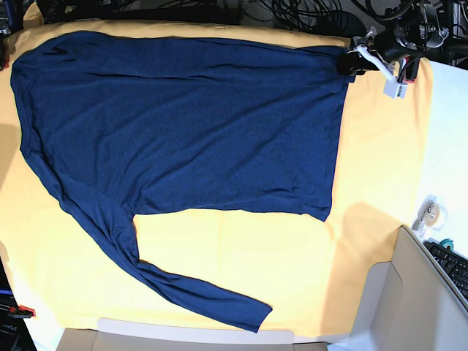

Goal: Fold the T-shirt properly
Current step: 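Lower the shoulder edge and open both grippers, then move both grippers down along the shirt's side edges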

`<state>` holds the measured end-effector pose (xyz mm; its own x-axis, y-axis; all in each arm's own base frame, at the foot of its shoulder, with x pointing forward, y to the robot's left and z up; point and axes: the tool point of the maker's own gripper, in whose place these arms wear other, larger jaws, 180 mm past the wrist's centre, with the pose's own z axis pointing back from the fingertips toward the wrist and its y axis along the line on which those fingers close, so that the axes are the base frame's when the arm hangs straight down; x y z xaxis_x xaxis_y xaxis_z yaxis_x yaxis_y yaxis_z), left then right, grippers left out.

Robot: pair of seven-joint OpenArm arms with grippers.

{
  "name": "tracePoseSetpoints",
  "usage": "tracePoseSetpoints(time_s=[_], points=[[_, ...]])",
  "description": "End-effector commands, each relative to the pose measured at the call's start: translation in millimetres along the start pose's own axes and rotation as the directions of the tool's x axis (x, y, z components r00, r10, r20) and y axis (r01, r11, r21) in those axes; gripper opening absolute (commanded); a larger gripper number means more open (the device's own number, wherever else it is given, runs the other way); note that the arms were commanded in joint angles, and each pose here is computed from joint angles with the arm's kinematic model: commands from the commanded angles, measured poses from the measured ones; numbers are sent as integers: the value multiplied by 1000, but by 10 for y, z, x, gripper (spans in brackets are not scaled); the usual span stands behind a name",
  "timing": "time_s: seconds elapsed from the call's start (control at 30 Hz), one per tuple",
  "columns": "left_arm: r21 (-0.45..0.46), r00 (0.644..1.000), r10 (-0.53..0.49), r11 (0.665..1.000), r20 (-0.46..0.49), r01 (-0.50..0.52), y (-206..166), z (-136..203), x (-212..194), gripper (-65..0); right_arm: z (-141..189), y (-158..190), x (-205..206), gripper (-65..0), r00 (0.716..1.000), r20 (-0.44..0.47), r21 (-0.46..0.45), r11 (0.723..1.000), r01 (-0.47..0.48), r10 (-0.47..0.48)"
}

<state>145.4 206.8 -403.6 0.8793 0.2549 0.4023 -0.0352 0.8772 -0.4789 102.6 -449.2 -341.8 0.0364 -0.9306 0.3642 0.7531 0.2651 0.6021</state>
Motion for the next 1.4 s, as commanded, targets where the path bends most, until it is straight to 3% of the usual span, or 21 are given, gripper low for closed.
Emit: tracePoseSetpoints(time_s=[0.0, 0.17, 0.47, 0.77, 0.93, 1.03, 1.1, 1.2, 1.3, 1.37], points=[[-1, 999, -20, 1000, 28, 20, -1, 53, 95, -449, 80, 79, 211, -453, 998, 50, 3, 999, -38, 38], [1, 999, -22, 1000, 37, 22, 5, 58, 127, -449, 138, 60, 299, -453, 996, 79, 3, 1000, -28, 27], [109, 990, 8, 994, 140, -23, 365, 374, 371, -449, 160, 82, 357, -453, 995, 101, 14, 1000, -17, 15], [119, 985, -20, 993, 173, 0, 390, 420, 554, -448, 112, 223, 414, -453, 992, 124, 56, 998, -7, 0], [109, 975, -92, 992, 202, 71, 204, 466, 758, -448, 90, 463, 551, -453, 989, 150, 107, 994, -34, 17], [96, 968, -139, 988, 210, 121, 64, 467, 941, -448, 89, 710, 609, -454, 979, 180, 165, 979, -122, 92], [90, 967, -155, 986, 201, 140, 17, 453, 1034, -448, 113, 913, 627, -454, 964, 215, 202, 958, -202, 158], [76, 961, -183, 982, 206, 171, -77, 433, 1227, -448, 61, 1277, 538, -454, 923, 248, 237, 905, -353, 295], [68, 947, -206, 978, 245, 196, -168, 445, 1464, -448, -28, 1691, 416, -454, 839, 275, 267, 801, -536, 469], [56, 940, -216, 976, 263, 208, -223, 417, 1588, -448, -142, 1936, 257, -454, 761, 273, 288, 705, -648, 588]])
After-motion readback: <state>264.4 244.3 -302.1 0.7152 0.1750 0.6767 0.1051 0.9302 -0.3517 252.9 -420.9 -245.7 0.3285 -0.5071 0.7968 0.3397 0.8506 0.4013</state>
